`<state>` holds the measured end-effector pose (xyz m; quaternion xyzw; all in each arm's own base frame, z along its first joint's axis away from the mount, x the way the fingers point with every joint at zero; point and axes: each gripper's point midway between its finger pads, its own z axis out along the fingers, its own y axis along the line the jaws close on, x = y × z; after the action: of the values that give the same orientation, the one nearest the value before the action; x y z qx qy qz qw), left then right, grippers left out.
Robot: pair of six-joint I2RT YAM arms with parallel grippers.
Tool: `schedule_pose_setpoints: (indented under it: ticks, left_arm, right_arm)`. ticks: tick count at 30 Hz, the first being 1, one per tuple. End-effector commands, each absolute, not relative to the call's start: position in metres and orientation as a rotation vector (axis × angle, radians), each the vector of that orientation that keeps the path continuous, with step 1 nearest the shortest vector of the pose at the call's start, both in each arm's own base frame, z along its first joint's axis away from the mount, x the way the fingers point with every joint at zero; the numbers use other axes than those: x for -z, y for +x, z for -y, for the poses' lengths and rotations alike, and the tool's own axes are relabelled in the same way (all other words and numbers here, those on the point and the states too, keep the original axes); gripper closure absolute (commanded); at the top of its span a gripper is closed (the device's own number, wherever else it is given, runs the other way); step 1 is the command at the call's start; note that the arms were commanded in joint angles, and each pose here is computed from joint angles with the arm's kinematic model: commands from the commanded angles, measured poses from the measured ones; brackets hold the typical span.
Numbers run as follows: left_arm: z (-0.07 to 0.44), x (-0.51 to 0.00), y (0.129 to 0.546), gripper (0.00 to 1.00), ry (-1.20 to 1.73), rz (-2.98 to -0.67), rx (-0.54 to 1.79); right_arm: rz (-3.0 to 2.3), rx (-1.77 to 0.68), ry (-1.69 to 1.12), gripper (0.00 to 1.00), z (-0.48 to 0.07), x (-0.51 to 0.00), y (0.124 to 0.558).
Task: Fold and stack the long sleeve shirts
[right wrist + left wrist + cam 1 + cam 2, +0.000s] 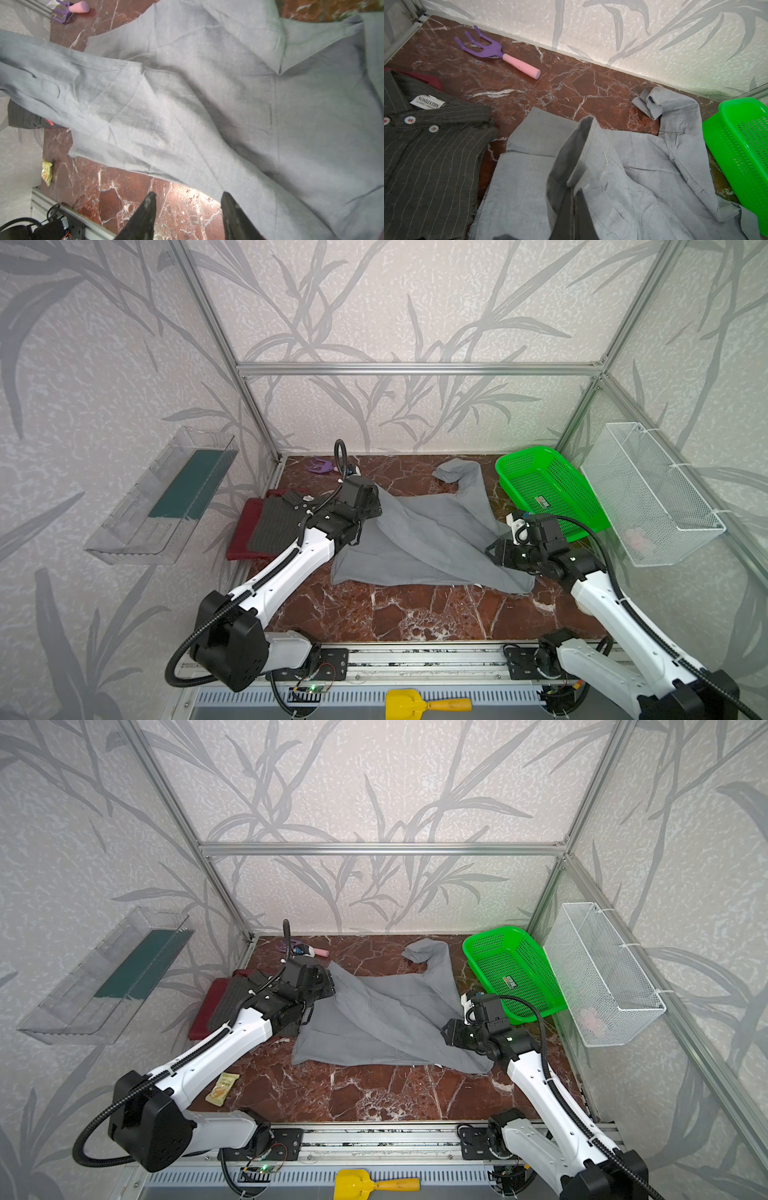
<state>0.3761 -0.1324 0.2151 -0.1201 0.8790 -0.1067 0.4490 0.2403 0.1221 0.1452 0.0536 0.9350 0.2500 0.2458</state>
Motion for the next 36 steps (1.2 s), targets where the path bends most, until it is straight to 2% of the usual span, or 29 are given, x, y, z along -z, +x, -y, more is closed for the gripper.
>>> schedule_pose_setpoints:
  ticks: [1,9,17,27,31,36]
  left_arm:
    - [0.124,-0.214,0.370,1.00,-0.355,-2.155,0.269]
    - [0.121,-0.215,0.354,1.00,-0.403,-2.144,0.337]
    - [0.105,-0.210,0.327,1.00,-0.468,-2.129,0.353]
    - [0.099,-0.198,0.296,1.00,-0.501,-2.186,0.407]
    - [0.100,-0.201,0.288,1.00,-0.481,-2.225,0.408]
    - [0.093,-0.172,0.271,1.00,-0.516,-2.281,0.385]
  right_arm:
    - [-2.627,-0.810,0.163,0.52,-0.137,-0.129,0.218]
    - [-2.708,-0.711,0.158,0.53,-0.158,-0.082,0.204]
    - [-2.825,-0.472,0.179,0.55,-0.142,-0.042,0.212]
    - [-2.758,-0.212,0.128,0.55,-0.116,-0.057,0.234]
    - [-2.761,-0.187,0.101,0.55,-0.115,-0.061,0.240]
    - [-2.772,-0.181,0.086,0.55,-0.115,-0.061,0.243]
